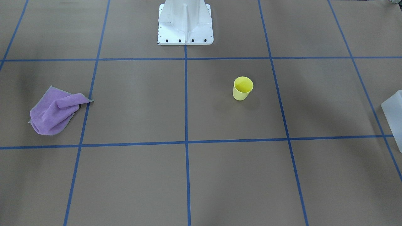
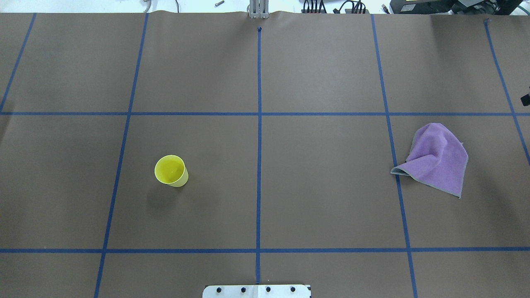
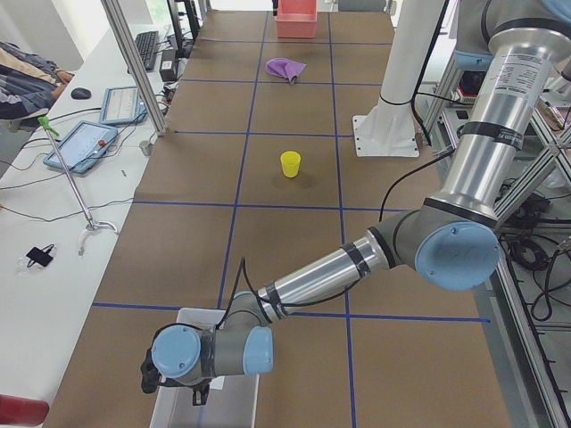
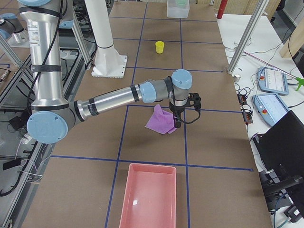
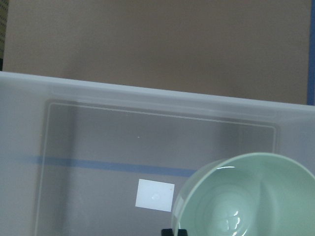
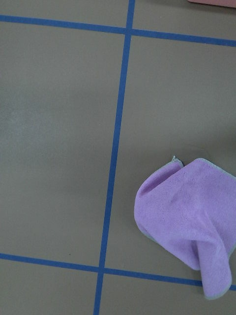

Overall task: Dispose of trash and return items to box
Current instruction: 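Carry the green cup with the left gripper into the clear bin, then release the green cup and swing the left gripper back over the table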

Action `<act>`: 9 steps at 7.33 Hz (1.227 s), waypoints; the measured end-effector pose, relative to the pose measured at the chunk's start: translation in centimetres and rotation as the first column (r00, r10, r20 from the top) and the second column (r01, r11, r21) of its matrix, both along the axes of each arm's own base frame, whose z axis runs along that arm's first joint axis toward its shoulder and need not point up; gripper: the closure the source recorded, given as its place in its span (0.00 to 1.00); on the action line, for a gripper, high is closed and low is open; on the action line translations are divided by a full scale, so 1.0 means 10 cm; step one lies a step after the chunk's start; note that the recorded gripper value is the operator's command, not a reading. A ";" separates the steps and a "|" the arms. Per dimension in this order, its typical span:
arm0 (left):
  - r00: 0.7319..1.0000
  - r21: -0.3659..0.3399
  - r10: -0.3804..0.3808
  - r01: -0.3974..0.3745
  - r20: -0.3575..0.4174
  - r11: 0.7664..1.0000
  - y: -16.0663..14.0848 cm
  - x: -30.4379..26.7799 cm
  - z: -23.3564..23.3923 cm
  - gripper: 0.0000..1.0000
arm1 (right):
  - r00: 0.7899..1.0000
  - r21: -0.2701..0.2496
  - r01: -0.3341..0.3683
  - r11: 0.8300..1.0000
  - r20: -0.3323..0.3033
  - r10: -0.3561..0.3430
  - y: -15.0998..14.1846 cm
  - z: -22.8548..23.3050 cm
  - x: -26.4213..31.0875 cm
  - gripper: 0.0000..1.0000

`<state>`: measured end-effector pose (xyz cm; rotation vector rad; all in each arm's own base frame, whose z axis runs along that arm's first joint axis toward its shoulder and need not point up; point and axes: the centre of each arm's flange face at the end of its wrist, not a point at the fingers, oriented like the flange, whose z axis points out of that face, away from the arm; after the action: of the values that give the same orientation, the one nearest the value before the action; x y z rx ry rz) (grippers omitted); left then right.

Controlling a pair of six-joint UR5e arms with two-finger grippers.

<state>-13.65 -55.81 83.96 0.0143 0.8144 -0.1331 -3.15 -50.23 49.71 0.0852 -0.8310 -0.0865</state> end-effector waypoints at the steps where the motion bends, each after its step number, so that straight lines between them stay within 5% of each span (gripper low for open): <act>1: 1.000 -0.030 -0.019 0.019 -0.002 0.999 0.13 -0.06 0.20 1.00 | 1.000 0.001 0.000 1.000 0.000 0.000 -0.01 -0.01 0.00 0.00; 2: 0.999 -0.069 -0.052 0.052 -0.005 0.996 0.22 -0.11 0.33 0.79 | 1.000 0.002 0.001 1.000 0.000 -0.001 -0.01 -0.01 -0.01 0.00; 3: 0.997 -0.096 -0.083 0.082 -0.005 0.992 0.26 -0.14 0.38 0.32 | 1.000 0.002 0.002 1.000 0.000 -0.002 -0.01 -0.01 -0.01 0.00; 4: 0.995 -0.109 -0.099 0.097 -0.005 0.989 0.27 -0.16 0.39 0.01 | 1.000 0.002 0.002 1.000 0.000 -0.002 -0.01 -0.01 -0.01 0.00; 6: 0.992 -0.077 -0.128 0.127 -0.008 0.989 0.21 -0.25 0.29 0.01 | 1.000 0.003 0.002 1.000 0.001 -0.002 -0.01 -0.01 -0.01 0.00; 9: 0.967 0.026 -0.241 0.244 -0.085 0.969 0.12 -0.20 -0.69 0.01 | 1.000 0.001 0.003 1.000 0.001 -0.003 -0.01 -0.01 -0.02 0.00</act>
<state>-15.60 -54.62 77.10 0.1442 0.8942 -0.3521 -3.31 -50.30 49.60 0.0855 -0.8324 -0.0896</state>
